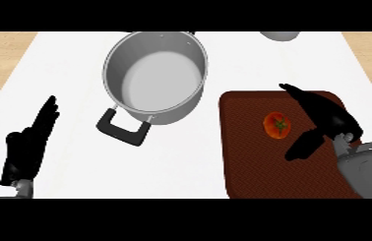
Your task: Pick the tomato from the tray and place it in the pot
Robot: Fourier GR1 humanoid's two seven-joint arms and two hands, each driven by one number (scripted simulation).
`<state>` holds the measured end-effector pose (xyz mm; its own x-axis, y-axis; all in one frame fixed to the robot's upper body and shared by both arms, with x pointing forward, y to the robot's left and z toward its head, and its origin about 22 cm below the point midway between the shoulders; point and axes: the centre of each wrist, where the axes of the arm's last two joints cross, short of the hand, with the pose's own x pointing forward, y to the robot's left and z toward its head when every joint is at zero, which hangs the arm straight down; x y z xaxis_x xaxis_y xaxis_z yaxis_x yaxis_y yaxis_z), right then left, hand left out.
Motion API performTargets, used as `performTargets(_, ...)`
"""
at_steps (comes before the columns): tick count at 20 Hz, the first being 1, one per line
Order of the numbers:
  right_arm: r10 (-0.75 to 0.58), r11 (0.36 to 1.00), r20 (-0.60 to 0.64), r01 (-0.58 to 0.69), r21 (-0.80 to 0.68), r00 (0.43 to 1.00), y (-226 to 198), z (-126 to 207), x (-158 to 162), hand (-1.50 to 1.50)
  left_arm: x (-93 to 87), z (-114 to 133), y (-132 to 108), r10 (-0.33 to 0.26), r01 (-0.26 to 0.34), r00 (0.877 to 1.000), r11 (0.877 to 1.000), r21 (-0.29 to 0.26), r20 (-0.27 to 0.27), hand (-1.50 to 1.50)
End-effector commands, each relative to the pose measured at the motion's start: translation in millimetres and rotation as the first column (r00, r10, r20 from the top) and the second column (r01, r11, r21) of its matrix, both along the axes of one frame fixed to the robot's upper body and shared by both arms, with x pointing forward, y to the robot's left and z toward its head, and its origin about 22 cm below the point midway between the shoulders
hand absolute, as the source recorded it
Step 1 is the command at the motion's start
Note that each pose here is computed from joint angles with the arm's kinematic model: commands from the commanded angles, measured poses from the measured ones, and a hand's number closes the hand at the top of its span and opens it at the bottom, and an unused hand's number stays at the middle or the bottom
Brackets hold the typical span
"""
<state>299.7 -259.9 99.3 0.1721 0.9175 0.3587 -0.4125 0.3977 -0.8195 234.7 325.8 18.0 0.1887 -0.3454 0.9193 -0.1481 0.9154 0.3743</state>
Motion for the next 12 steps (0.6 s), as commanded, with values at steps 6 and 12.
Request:
performTargets(6,-0.003,0.999,-0.054,0.001,-0.053,0.999,44,-9,29,-1.50,1.9,4,-4,-0.008,0.008,1.000,1.000,-0.006,0.004,0.00)
performTargets(12,-0.003,0.997,-0.095,-0.005,-0.083,0.996,11,-41,8,-1.50,-8.9,0,-2,-0.001,0.001,1.000,1.000,0.004,-0.004,0.00)
